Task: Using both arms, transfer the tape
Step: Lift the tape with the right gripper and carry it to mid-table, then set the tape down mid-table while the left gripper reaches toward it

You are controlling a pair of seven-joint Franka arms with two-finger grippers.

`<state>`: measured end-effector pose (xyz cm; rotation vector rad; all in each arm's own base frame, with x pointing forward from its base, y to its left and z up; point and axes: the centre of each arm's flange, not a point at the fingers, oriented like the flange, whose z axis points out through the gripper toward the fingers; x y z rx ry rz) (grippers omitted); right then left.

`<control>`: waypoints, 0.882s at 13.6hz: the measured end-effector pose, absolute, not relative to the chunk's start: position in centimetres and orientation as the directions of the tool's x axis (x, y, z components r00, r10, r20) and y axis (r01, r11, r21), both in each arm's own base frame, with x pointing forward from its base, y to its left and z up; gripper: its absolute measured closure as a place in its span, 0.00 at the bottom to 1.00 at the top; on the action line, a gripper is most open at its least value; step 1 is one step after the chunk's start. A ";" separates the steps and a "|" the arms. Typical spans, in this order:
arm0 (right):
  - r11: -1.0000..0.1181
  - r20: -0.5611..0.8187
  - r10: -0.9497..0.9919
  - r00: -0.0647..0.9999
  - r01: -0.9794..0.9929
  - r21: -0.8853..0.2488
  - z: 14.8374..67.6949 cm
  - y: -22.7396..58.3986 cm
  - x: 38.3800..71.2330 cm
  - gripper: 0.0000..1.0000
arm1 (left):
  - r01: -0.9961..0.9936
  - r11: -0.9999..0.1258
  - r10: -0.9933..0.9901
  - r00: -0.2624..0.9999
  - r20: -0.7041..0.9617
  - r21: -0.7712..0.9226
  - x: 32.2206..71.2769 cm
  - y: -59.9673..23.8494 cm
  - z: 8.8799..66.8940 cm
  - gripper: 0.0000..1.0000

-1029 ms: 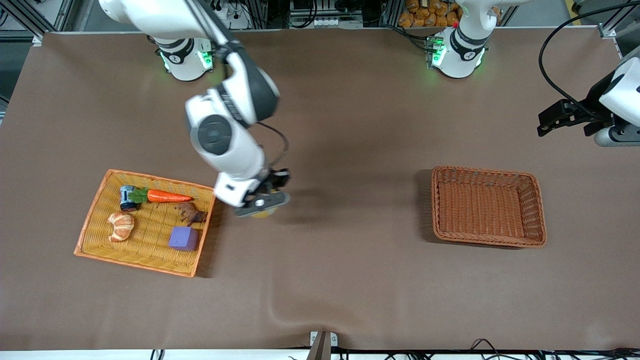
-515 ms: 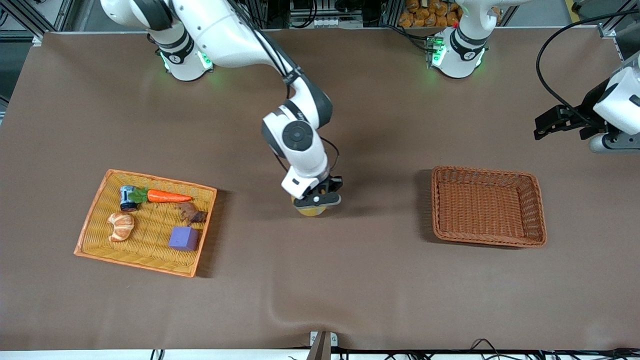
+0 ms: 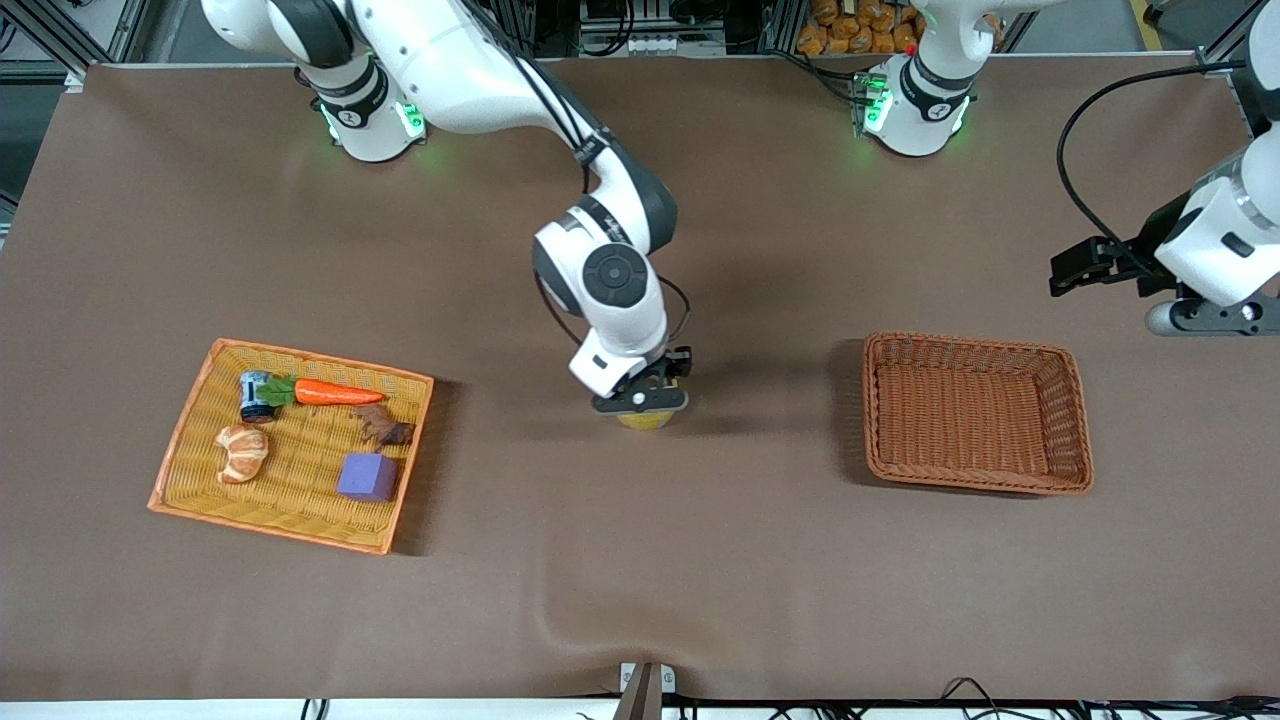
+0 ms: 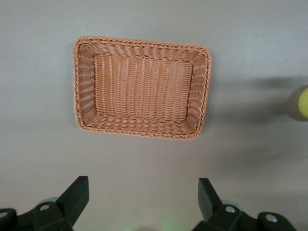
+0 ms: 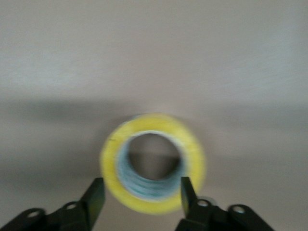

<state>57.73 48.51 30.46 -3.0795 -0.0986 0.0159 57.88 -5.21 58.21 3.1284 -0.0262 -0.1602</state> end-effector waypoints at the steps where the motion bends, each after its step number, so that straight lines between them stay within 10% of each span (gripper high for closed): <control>1: -0.996 -0.008 0.066 0.998 0.065 -0.061 33.4 45.4 59.6 0.10 | -0.020 -0.999 -0.023 0.994 -0.106 0.031 58.4 -5.7 57.4 0.00; 5: -0.996 0.053 0.006 0.999 0.010 -0.087 42.9 32.2 63.2 0.00 | -0.066 -0.995 -0.073 0.992 -0.104 0.070 60.3 -9.9 53.8 0.00; 12: -0.996 0.016 -0.037 0.999 -0.035 -0.082 55.4 12.9 58.0 0.00 | 0.071 -0.995 0.064 0.993 -0.104 0.074 60.4 -25.9 45.7 0.00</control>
